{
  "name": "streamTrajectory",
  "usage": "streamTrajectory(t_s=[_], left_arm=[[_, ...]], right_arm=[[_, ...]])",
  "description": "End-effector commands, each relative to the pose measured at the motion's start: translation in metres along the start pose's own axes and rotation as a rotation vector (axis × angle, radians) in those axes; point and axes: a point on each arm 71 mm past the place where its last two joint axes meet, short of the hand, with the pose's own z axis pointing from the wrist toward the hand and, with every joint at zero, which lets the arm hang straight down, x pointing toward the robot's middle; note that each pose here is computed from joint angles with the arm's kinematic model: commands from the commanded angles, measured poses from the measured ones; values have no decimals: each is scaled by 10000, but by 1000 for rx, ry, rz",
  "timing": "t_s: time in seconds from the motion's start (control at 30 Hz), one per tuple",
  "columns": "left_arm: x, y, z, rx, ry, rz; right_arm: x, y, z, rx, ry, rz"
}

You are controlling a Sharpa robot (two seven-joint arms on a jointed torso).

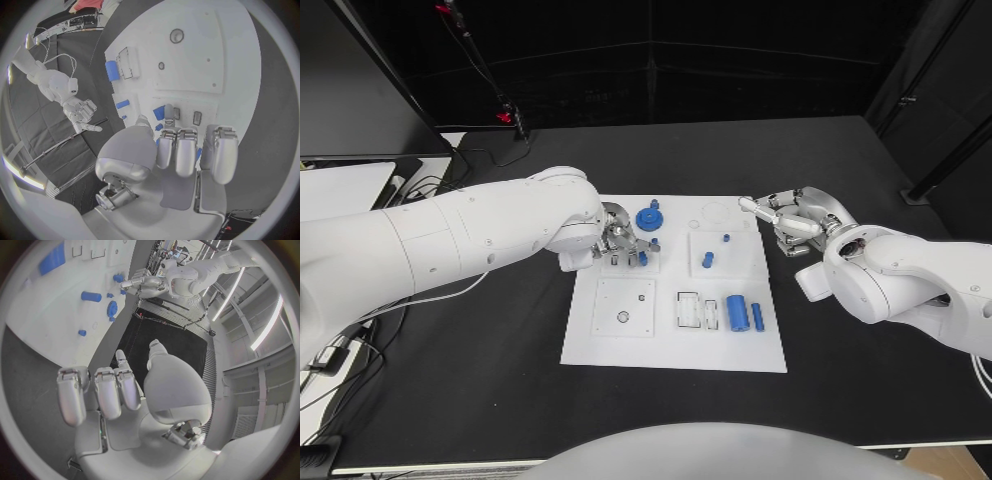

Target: Assemble the parts on the task board

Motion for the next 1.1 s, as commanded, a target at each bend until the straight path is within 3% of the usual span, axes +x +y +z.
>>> streamTrajectory(t_s=[0.03, 1.1], left_arm=[[3, -4, -2, -1, 13, 8], [20, -46, 38, 7, 36, 22]], right_arm=[[12, 8, -1, 0, 9, 2], [13, 0, 2, 8, 6, 2]])
